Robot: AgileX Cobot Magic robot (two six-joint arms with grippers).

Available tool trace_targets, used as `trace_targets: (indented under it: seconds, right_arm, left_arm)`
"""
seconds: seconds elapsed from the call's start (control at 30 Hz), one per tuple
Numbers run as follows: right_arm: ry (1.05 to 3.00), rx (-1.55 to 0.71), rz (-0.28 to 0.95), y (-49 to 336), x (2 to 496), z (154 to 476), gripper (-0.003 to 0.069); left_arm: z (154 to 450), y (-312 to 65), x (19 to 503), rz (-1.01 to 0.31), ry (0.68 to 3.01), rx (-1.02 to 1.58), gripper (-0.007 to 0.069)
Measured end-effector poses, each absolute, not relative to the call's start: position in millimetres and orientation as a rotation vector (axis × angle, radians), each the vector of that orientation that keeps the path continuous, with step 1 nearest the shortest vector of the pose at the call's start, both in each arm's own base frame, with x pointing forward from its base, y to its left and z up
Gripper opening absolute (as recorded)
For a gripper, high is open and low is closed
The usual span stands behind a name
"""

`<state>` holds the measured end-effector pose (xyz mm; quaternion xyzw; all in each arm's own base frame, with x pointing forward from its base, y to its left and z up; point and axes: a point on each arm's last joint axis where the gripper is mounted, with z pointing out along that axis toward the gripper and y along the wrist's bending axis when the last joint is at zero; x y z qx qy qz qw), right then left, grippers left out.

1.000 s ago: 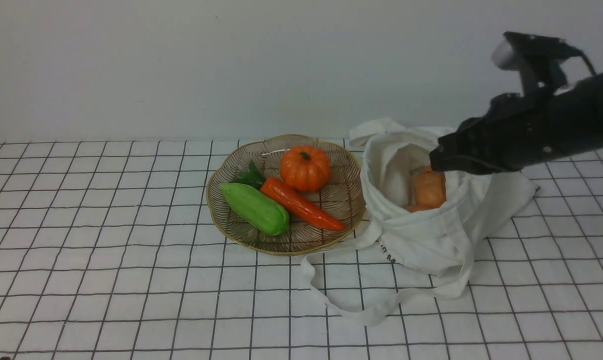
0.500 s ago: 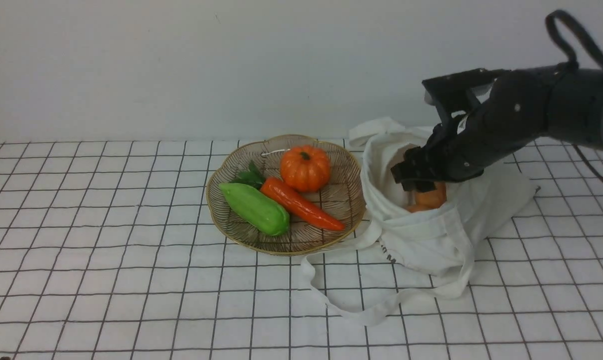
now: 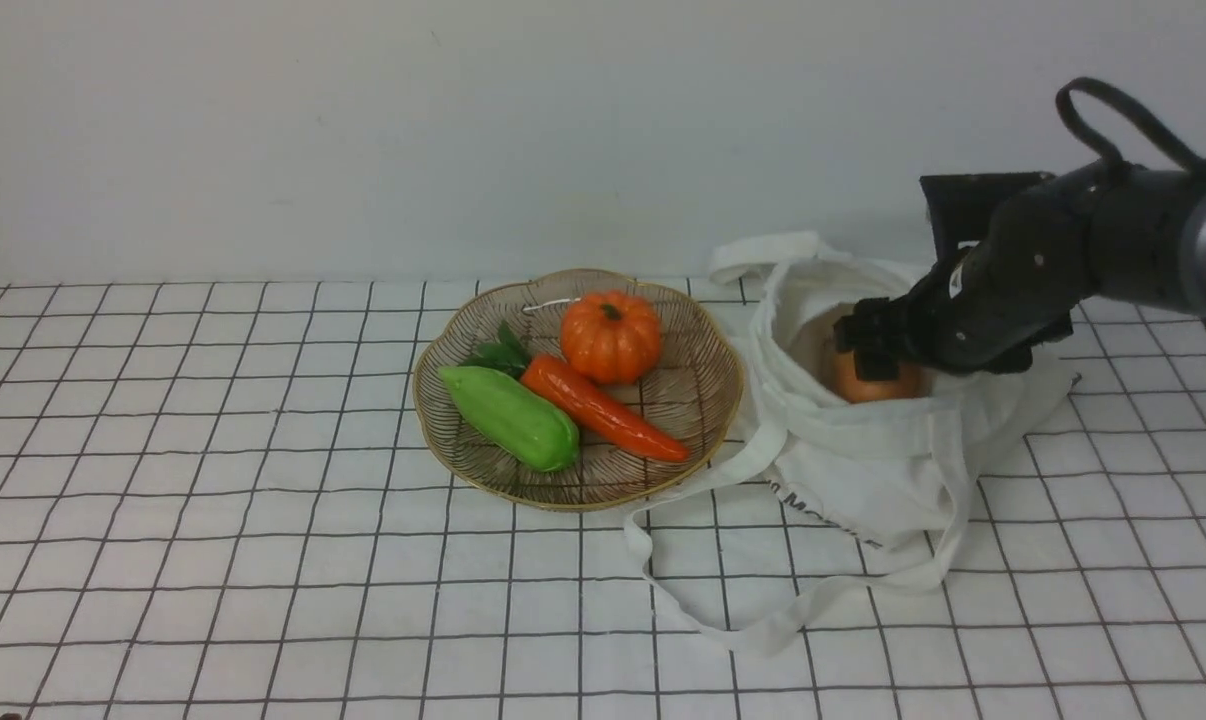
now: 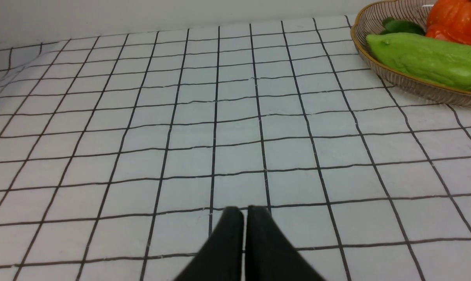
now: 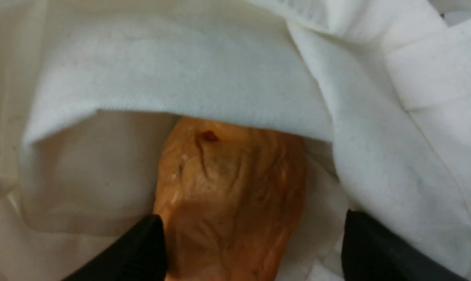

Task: Take vegetables from bag on white checkered tablecloth place on plate.
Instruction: 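Reach into the bag and grasp the item inside with the right gripper, then take the potato out of the bag and place it in the dish with the right gripper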

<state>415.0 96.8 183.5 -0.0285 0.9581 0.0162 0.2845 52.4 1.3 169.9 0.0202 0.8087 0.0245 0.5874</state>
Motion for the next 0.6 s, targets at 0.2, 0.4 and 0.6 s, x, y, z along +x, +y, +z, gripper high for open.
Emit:
trace_targets:
  seconds: [0.2, 0.4, 0.6]
  right_arm:
    - [2.575, -0.055, 0.074, 103, 420, 164, 0.0556]
    - [2.602, -0.042, 0.074, 104, 422, 149, 0.0554]
    - [2.600, -0.043, 0.074, 104, 422, 149, 0.0478]
  left_arm:
    - [170, 1, 52, 0.057, 1.884, 0.047, -0.0008]
    - [170, 1, 52, 0.057, 1.884, 0.047, -0.0008]
    - [170, 1, 52, 0.057, 1.884, 0.047, -0.0008]
